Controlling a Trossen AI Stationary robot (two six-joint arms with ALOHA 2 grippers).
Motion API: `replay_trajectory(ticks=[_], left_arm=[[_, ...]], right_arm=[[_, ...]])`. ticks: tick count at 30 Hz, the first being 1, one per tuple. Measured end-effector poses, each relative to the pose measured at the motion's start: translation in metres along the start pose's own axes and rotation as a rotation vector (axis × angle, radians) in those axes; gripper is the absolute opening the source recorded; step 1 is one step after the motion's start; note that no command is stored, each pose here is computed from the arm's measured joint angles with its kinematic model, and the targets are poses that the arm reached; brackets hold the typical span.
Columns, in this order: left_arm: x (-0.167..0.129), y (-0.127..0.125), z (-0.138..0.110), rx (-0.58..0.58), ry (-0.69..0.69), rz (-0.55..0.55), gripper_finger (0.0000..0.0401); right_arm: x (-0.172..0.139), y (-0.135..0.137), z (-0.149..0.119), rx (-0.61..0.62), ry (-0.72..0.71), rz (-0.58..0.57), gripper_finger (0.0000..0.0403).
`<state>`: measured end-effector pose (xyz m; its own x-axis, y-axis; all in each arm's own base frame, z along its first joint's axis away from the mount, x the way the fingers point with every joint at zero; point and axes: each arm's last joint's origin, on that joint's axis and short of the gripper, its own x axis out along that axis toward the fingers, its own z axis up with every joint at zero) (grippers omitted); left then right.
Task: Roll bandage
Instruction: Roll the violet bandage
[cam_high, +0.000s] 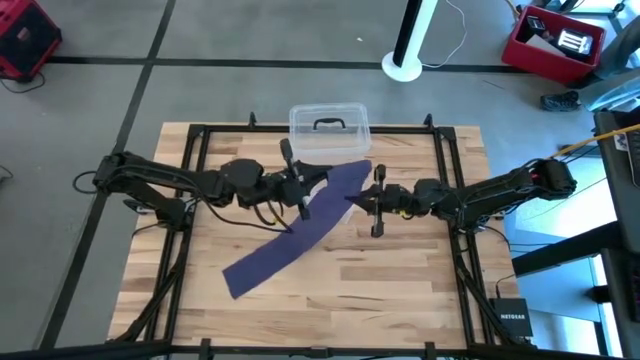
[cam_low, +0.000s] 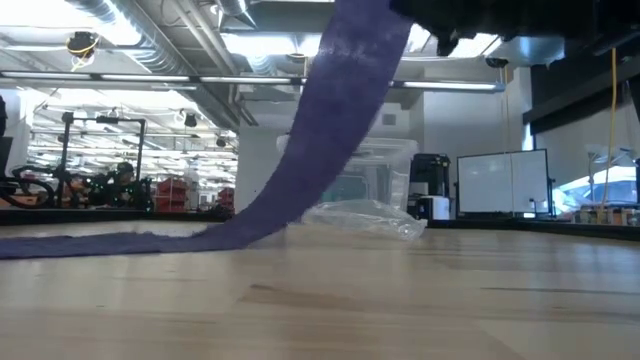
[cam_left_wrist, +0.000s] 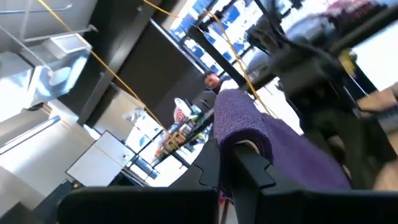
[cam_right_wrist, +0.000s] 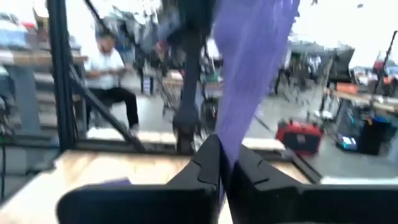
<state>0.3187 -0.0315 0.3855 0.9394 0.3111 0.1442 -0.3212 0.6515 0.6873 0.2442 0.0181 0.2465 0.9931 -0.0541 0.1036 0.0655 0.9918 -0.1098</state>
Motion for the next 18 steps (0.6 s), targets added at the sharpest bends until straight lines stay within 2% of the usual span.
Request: replay_trajectory(ticks=[4, 7, 9, 13, 18], left_arm=[[-0.005, 0.013, 0.016, -0.012, -0.057, 0.031, 0.0006], [-0.007, 0.014, 0.02, -0.015, -0.068, 0.024, 0.0008], [-0.007, 0.014, 0.02, -0.023, -0.063, 0.018, 0.0005], [-0.007, 0.015, 0.018, 0.033, -0.042, 0.022, 0.0005], [-0.009, 0.018, 0.021, 0.031, -0.055, 0.033, 0.0008]], right_arm=[[-0.001, 0.001, -0.011, -0.054, 0.117, 0.004, 0.0005], [-0.001, 0.001, -0.017, -0.067, 0.178, -0.025, 0.0008], [-0.001, 0.0, -0.015, -0.072, 0.159, -0.036, 0.0005], [0.001, 0.0, -0.01, -0.084, 0.14, -0.037, 0.0008], [0.008, -0.001, 0.006, -0.033, 0.115, -0.051, 0.0044]])
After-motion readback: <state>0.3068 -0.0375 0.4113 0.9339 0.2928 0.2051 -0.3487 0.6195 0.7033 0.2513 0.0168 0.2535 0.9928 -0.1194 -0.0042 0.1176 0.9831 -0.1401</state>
